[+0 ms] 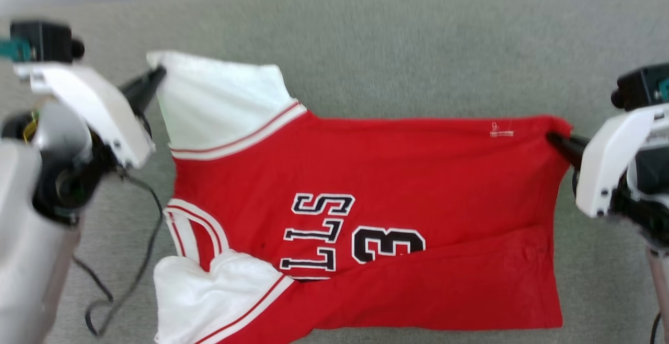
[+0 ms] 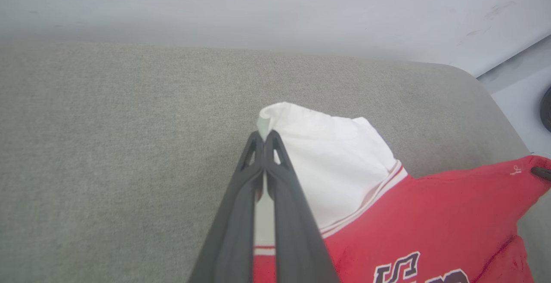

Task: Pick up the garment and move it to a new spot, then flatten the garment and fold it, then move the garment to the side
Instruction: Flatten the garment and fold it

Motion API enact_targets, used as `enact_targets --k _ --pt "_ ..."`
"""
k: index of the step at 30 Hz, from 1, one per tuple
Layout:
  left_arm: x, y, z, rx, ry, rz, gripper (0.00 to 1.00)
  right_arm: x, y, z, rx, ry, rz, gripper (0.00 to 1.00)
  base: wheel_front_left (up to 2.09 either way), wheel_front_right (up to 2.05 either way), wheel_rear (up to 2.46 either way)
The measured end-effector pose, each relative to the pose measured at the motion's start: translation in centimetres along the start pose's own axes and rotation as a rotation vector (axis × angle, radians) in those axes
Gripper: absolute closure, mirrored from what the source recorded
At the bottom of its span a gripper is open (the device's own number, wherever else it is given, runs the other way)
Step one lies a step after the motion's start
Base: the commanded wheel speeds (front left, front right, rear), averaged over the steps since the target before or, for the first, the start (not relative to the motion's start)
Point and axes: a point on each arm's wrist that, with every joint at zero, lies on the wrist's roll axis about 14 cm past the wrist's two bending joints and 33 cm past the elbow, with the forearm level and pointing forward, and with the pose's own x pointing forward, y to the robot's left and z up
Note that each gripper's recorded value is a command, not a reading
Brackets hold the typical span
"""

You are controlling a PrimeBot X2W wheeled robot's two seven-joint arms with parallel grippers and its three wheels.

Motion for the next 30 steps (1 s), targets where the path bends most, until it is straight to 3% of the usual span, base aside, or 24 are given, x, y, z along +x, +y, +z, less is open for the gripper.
enact_targets --k 10,15,16,17,18,19,20,25,30 --pt "-9.3 -0.4 -6.6 -0.143 -0.009 0.075 1.0 -4.7 0.6 -4.1 0.059 -0.037 0.0 1.0 0.0 0.0 0.0" --pt "-13.2 -1.8 -14.1 -0.304 0.071 0.104 1.0 -5.7 0.9 -8.0 0.121 -0.023 0.004 1.0 0.0 0.0 0.0" --pt "-13.8 -1.9 -16.4 -0.354 0.097 0.126 1.0 -5.7 0.9 -9.1 0.144 -0.019 0.003 0.67 0.0 0.0 0.0" --pt "-13.9 -2.3 -17.4 -0.392 0.116 0.121 0.74 -5.7 0.8 -9.9 0.156 -0.008 0.0 0.0 0.0 0.0 0.0" --pt "-14.0 -2.8 -18.4 -0.424 0.131 0.112 0.47 -5.7 0.9 -10.7 0.166 0.002 0.0 0.0 0.0 0.0 0.0" --pt "-14.0 -3.0 -19.3 -0.437 0.145 0.119 0.13 -5.8 0.8 -11.3 0.177 0.007 -0.003 0.0 0.0 0.0 0.0" --pt "-14.1 -2.9 -20.0 -0.439 0.16 0.124 0.0 -5.9 0.7 -11.9 0.184 0.012 -0.008 0.0 0.0 0.0 0.0" --pt "-14.1 -2.5 -20.0 -0.418 0.091 0.154 0.0 -6.7 0.4 -13.0 0.182 -0.026 -0.024 0.0 0.0 0.0 0.0" --pt "-14.2 -2.4 -16.0 -0.279 -0.085 0.162 0.0 -8.9 -0.7 -9.9 0.141 -0.18 -0.06 0.0 0.0 0.0 0.0"
